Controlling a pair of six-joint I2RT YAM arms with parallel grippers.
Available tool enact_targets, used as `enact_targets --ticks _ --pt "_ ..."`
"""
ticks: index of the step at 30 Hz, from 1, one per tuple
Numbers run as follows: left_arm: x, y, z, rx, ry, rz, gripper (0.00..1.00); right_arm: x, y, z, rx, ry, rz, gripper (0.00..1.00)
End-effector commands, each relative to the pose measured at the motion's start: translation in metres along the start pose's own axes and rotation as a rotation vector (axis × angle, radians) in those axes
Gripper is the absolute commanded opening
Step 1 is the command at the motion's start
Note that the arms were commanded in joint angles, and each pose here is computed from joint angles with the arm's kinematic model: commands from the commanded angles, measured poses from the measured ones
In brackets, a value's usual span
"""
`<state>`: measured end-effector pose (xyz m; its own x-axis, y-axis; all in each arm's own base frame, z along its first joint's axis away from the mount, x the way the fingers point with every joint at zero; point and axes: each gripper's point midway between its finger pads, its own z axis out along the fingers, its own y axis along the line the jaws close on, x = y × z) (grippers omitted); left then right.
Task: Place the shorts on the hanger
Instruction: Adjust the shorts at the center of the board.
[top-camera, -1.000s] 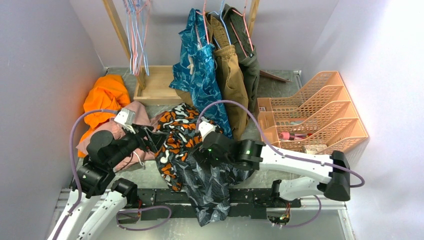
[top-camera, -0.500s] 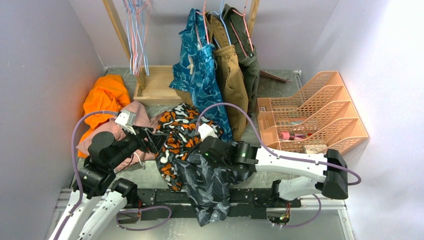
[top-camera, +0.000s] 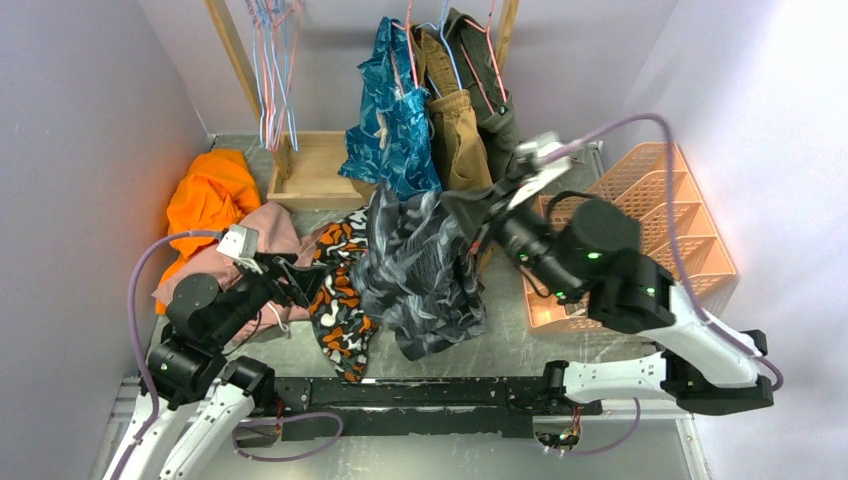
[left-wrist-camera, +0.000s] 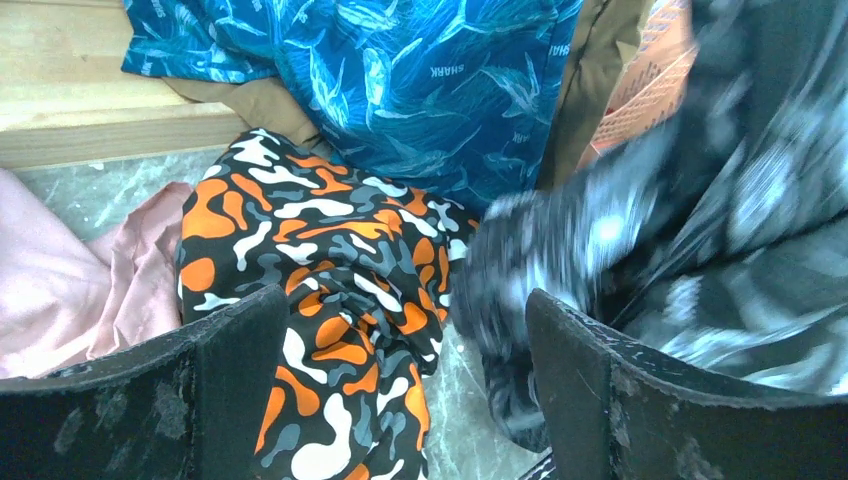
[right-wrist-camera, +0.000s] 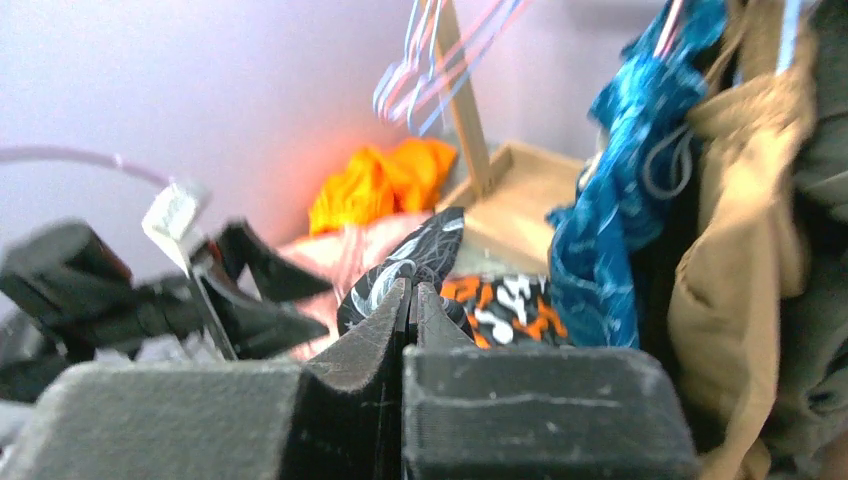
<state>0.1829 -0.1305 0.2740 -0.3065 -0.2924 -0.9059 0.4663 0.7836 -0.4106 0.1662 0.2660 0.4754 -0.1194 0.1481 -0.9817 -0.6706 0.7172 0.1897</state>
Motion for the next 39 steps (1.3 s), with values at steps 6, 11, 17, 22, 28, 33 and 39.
enact_targets --ticks 6,11,17,22,28,33,39 --pt "-0.009 -0.007 -0.008 0.035 -0.057 0.014 0.93 -0.077 -0.020 -0.018 0.080 -0.268 0.105 0.00" --pt "-0.021 -0.052 -0.012 0.261 -0.044 0.009 0.93 -0.084 -0.019 -0.018 0.077 -0.277 0.104 0.00" --pt "-0.028 -0.101 -0.022 0.529 0.020 -0.023 0.93 -0.077 -0.026 -0.020 0.105 -0.273 0.105 0.00" --pt "-0.039 -0.123 -0.031 0.655 0.012 -0.023 0.94 -0.069 -0.026 -0.018 0.108 -0.261 0.116 0.00" --pt "-0.041 -0.130 -0.018 0.713 0.044 -0.048 0.94 -0.056 -0.012 -0.006 0.065 -0.236 0.138 0.00" --pt "-0.030 -0.131 -0.011 0.755 0.099 -0.075 0.95 -0.035 -0.002 0.012 0.059 -0.192 0.145 0.00" --pt "-0.013 -0.116 -0.002 0.676 0.138 -0.080 0.96 -0.002 0.009 0.039 0.073 -0.120 0.125 0.00"
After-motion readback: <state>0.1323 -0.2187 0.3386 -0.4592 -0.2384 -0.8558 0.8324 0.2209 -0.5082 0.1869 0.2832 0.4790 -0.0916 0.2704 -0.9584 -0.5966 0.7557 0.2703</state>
